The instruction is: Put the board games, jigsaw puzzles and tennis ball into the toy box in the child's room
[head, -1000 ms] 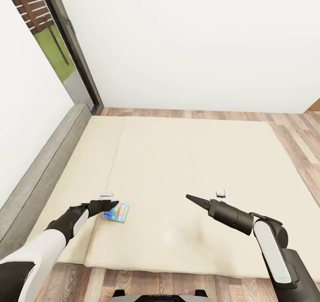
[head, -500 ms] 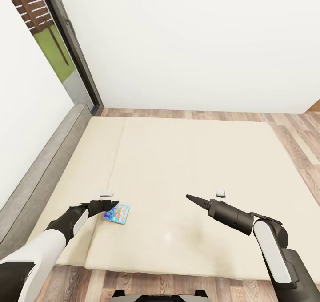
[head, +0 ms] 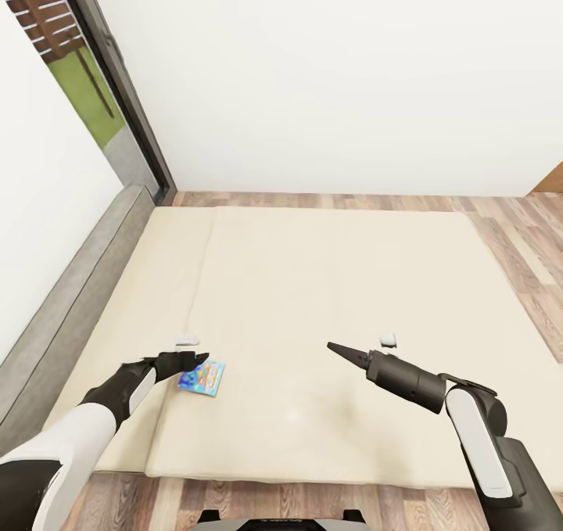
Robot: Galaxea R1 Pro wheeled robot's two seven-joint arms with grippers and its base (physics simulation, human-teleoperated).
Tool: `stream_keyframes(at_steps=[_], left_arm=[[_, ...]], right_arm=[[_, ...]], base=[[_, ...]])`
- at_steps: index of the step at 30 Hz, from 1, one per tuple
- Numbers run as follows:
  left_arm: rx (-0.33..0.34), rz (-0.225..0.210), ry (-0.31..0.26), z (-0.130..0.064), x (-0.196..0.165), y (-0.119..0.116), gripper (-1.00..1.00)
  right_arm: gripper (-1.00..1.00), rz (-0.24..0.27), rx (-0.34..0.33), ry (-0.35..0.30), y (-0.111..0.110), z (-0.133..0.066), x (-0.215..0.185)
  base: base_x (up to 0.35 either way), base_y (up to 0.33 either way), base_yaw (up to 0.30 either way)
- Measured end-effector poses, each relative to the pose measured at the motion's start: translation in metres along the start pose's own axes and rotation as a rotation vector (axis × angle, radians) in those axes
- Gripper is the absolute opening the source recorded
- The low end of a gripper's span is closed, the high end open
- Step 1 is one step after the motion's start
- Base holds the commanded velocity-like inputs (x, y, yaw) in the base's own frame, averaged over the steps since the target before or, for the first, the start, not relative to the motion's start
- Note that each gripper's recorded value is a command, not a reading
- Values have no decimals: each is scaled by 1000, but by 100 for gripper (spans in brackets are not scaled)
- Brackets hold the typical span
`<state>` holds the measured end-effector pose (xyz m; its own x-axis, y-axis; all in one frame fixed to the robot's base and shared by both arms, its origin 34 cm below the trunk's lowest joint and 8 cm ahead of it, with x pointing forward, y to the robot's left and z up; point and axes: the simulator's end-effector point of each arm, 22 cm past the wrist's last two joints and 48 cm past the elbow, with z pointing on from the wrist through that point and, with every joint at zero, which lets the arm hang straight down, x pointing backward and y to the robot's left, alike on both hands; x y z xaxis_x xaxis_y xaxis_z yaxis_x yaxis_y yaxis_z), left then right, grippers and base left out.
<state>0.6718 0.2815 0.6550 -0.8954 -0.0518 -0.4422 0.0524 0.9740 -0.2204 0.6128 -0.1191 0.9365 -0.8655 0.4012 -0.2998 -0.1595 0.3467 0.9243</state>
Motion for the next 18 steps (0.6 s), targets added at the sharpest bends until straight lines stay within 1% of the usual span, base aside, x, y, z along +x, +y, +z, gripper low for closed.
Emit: stream_keyframes(at_steps=[18], left_arm=[[-1, 0, 0, 0, 0, 1, 100]], right_arm=[[100, -1, 0, 0, 0, 0, 0]], base=[[0, 7, -8]])
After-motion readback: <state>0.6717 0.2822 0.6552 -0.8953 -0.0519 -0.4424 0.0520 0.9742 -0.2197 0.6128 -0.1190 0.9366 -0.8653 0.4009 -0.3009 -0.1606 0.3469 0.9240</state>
